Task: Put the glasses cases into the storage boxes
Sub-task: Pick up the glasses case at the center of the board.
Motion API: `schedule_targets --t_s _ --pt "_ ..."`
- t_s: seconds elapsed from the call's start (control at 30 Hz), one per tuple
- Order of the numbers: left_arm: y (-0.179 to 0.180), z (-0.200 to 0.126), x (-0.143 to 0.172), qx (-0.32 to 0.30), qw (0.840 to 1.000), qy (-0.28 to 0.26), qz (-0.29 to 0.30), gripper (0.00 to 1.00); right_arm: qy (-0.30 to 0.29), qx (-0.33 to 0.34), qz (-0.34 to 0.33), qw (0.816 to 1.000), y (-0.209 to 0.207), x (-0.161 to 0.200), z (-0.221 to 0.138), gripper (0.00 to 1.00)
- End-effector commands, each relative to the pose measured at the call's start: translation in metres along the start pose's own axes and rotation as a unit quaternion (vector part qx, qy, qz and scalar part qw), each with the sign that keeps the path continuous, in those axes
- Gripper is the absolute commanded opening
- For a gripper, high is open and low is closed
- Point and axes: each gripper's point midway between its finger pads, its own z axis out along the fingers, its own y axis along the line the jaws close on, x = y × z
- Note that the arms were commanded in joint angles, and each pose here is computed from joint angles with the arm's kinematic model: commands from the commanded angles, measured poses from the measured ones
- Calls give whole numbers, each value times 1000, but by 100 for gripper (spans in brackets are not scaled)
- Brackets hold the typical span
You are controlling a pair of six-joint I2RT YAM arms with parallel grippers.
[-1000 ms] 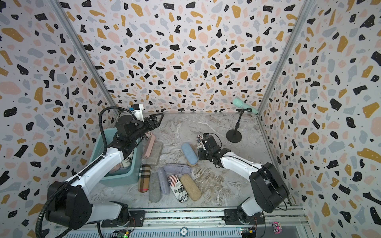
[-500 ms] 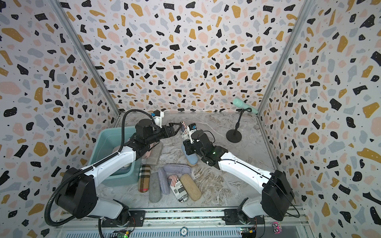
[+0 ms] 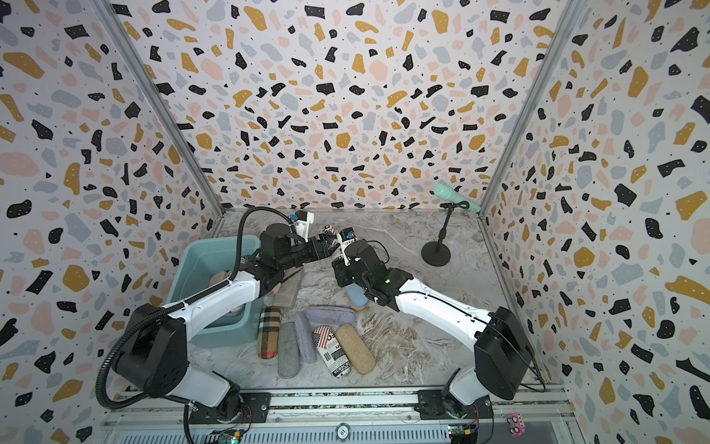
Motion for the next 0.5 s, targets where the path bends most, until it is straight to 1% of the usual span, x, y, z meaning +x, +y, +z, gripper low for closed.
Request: schedule_targets --t_s 0.0,0.03,0.1,0.17,0.23,0.27,0.37,0.4,0.47 --pt "-20 0 -12 33 999 -17 12 69 -54 -19 0 998 14 -40 -11 33" --pt "-19 0 -12 31 999 -17 12 67 -53 -19 -1 998 14 -41 -9 33" --pt "-20 0 -13 34 999 -19 12 59 -50 -20 -1 999 15 -39 -7 33" --pt "-22 -1 -13 39 999 -21 10 56 -48 -24 -1 999 16 -38 -6 34" --pt "-22 -2 -14 39 999 -23 11 54 -52 -24 -2 998 16 -40 -7 37" --pt "-22 -2 -14 37 999 -24 10 53 -55 -26 -2 998 17 -42 -8 42" --pt "-19 -4 -17 25 999 -30 14 53 -59 -31 1 998 18 -42 -13 63" --pt "-18 -6 -19 18 999 -34 18 53 -56 -32 1 998 18 -40 -16 67" --pt "-11 -9 -22 -4 999 -38 24 52 -48 -31 -1 998 17 -32 -23 70"
